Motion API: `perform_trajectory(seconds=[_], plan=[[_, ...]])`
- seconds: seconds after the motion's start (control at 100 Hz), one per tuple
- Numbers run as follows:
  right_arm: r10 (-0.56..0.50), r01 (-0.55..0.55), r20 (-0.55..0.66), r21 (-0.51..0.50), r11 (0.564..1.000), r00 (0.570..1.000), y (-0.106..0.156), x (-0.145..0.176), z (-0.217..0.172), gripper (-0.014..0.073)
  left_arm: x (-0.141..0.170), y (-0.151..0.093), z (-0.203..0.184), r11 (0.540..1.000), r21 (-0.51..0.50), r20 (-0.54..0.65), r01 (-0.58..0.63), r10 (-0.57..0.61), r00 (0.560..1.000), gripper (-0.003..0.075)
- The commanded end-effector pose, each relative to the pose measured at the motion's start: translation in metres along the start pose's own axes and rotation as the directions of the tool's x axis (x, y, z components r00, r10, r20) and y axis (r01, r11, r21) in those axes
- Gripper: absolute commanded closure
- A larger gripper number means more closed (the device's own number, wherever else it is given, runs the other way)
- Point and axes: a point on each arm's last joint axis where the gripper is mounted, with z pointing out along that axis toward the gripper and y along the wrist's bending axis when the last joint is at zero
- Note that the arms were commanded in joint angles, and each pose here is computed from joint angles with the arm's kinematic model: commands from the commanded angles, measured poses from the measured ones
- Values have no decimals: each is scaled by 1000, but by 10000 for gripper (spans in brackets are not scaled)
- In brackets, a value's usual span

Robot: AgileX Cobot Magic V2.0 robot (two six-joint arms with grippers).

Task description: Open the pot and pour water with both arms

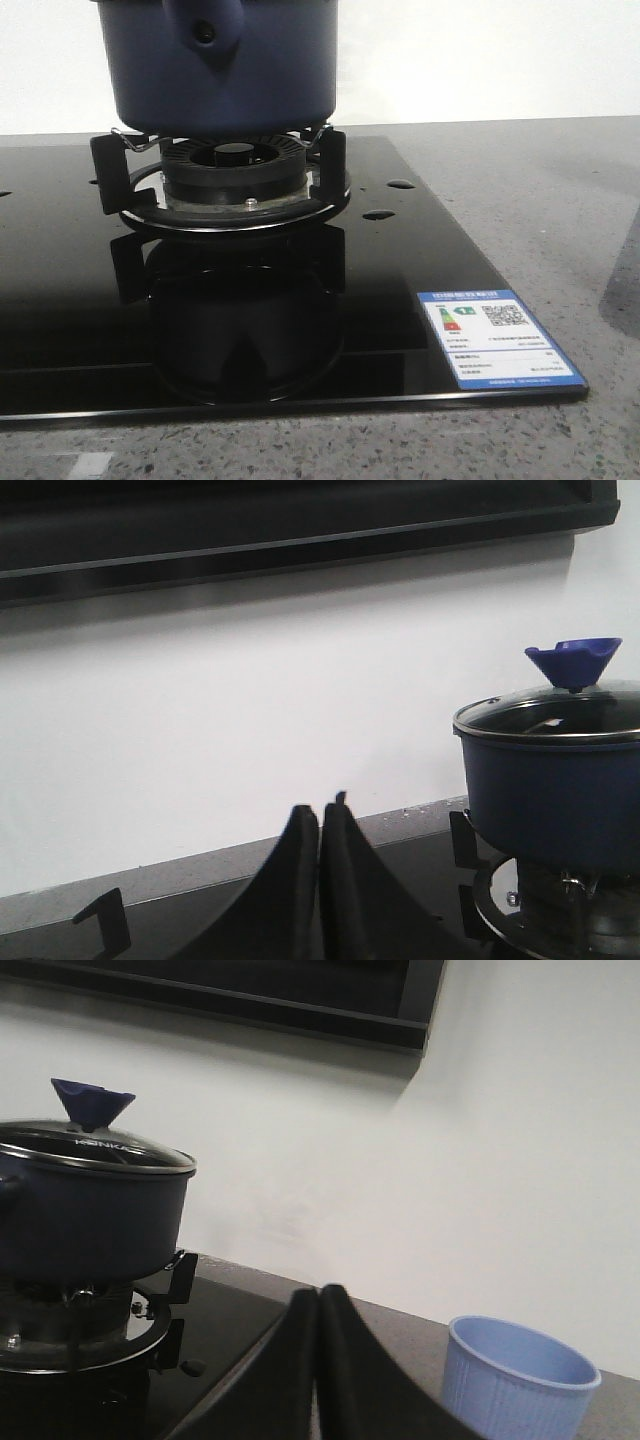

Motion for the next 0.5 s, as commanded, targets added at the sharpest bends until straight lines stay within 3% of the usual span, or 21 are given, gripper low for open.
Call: perform_trajectory(seconds=[0.0,0.24,0.49], plan=[[18,-19,28,9,1000,999,-2,-10,1,644,-17,4,-5,999,-34,122,12,-8,993,741],[18,-19,28,9,1000,999,-2,-10,1,644,-6,2,-3,1000,-31,85,4,-1,996,741],[18,-19,28,9,1000,999,-2,-10,1,644,52,2,-1,983,-141,-66,118,-128,990,741]])
